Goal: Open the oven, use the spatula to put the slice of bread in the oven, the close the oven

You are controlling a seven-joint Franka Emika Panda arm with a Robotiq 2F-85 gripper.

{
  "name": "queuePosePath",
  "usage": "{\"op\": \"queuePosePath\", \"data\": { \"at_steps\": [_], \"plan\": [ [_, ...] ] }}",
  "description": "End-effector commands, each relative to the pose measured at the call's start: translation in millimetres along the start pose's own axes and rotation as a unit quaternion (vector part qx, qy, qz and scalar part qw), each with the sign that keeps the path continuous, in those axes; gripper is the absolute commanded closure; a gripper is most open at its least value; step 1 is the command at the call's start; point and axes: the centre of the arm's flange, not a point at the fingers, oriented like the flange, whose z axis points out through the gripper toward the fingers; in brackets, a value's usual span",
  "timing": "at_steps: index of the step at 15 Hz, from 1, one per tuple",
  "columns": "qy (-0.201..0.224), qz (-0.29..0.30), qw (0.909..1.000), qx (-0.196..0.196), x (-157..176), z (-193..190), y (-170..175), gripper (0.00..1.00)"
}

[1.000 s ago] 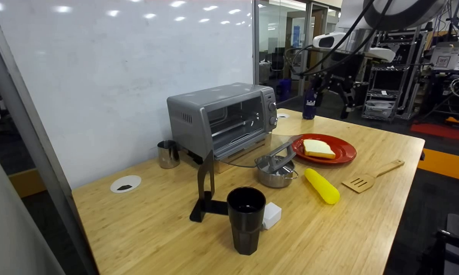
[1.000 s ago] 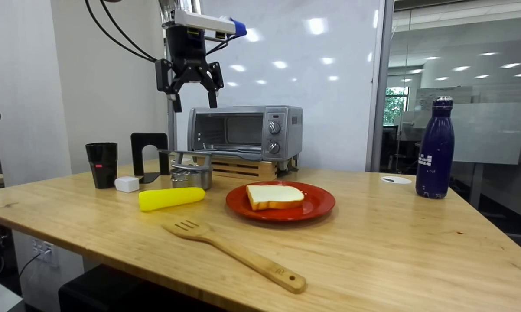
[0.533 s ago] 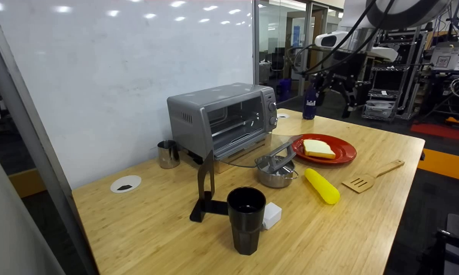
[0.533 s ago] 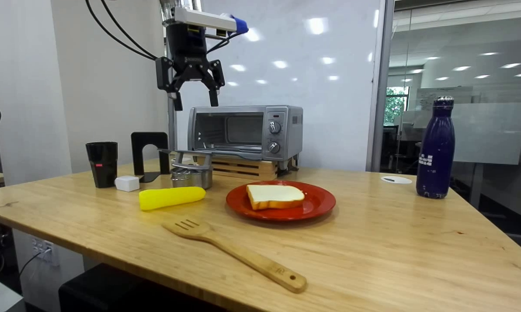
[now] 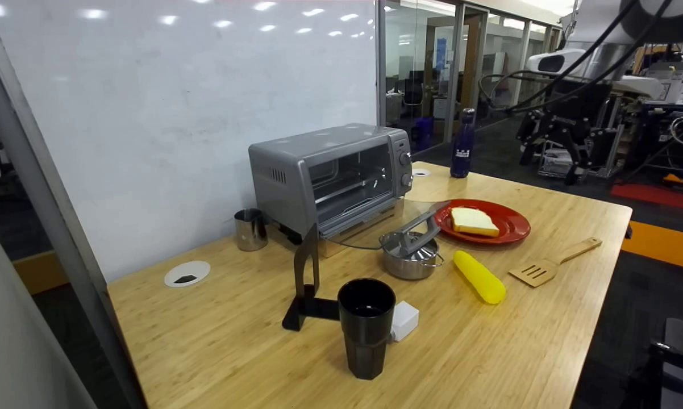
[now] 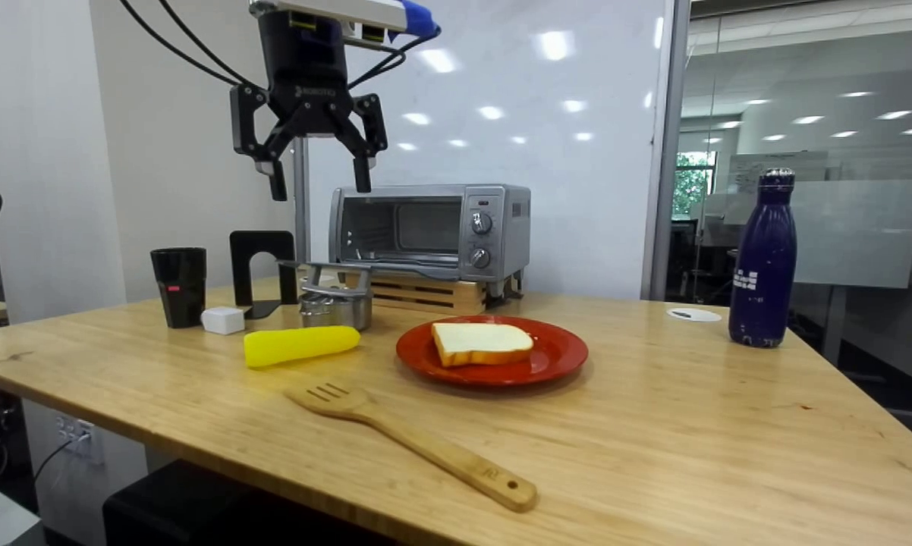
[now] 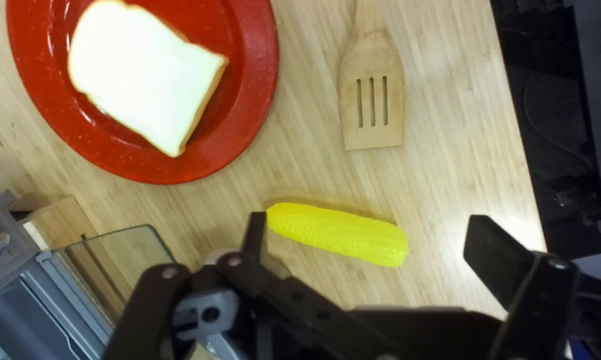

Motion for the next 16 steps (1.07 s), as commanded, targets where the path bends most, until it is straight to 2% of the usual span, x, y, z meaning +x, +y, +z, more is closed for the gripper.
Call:
{"op": "queuePosePath", "data": {
  "at_steps": [1, 6, 8, 9, 11, 16],
  "plan": [
    [0.004, 0.012, 0.9999, -0.008, -59, 10, -34, 0.0],
    [0.002, 0.036, 0.9993, -0.007, -143, 30, -30, 0.0],
    [0.006, 0.035, 0.9994, -0.002, -166, 40, -26, 0.0],
    [0.01, 0.044, 0.999, -0.002, -146, 23, -36, 0.0],
    [0.01, 0.045, 0.9989, 0.0, -160, 31, -37, 0.0],
    [0.008, 0.044, 0.999, 0.003, -160, 34, -36, 0.0]
  ]
}}
